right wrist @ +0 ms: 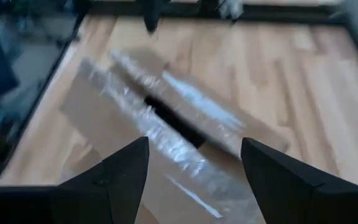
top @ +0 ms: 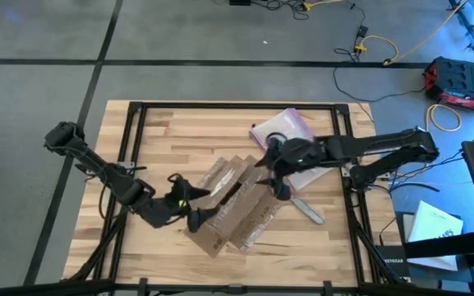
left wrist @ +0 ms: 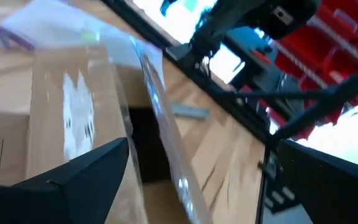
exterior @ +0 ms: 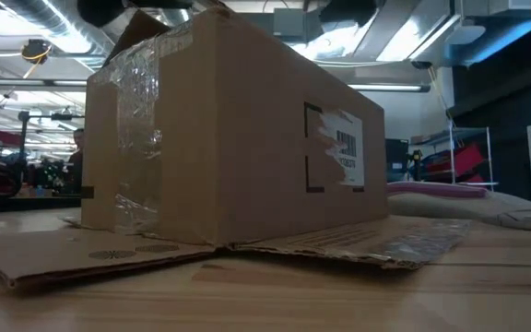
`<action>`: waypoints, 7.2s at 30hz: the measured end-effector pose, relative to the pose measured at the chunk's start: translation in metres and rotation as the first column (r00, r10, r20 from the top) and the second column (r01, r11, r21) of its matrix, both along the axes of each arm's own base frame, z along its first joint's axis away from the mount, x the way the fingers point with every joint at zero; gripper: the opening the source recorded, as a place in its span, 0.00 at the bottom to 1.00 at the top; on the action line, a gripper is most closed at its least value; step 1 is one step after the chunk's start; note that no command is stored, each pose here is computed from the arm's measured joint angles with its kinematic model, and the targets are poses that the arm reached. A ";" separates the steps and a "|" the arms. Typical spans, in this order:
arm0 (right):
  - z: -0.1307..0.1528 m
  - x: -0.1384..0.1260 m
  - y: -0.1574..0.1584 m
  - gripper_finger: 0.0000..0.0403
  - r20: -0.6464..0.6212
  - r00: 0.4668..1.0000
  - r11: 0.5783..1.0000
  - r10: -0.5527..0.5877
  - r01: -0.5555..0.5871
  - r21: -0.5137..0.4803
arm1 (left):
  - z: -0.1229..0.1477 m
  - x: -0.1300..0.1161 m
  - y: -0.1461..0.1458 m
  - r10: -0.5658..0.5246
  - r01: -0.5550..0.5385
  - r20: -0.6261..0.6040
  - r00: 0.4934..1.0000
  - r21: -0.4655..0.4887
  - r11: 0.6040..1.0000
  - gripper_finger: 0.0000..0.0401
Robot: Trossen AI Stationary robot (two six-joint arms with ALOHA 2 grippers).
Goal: Unpack boxes
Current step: Break down the cardboard box using a cutter until it is fully flat
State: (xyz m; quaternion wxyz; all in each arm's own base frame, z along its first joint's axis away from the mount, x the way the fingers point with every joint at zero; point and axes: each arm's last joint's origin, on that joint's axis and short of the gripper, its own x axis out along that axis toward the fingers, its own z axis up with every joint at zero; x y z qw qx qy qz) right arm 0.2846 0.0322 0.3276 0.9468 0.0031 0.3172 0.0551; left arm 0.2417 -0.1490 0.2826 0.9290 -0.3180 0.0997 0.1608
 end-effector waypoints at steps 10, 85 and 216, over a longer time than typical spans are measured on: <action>-0.001 0.058 -0.002 0.60 -0.300 0.935 0.967 0.191 -0.232 -0.107 | -0.020 -0.025 -0.019 -0.150 0.140 -0.205 0.967 -0.062 0.988 1.00; -0.030 0.055 0.071 0.00 -0.625 0.713 0.944 0.317 -0.301 0.136 | -0.042 0.012 -0.026 0.040 0.305 -0.449 0.893 0.665 0.681 1.00; -0.010 0.059 -0.029 0.08 -0.374 0.732 0.794 -0.569 0.371 -0.482 | 0.003 0.014 0.120 0.107 -0.013 -0.474 0.874 0.199 0.980 0.00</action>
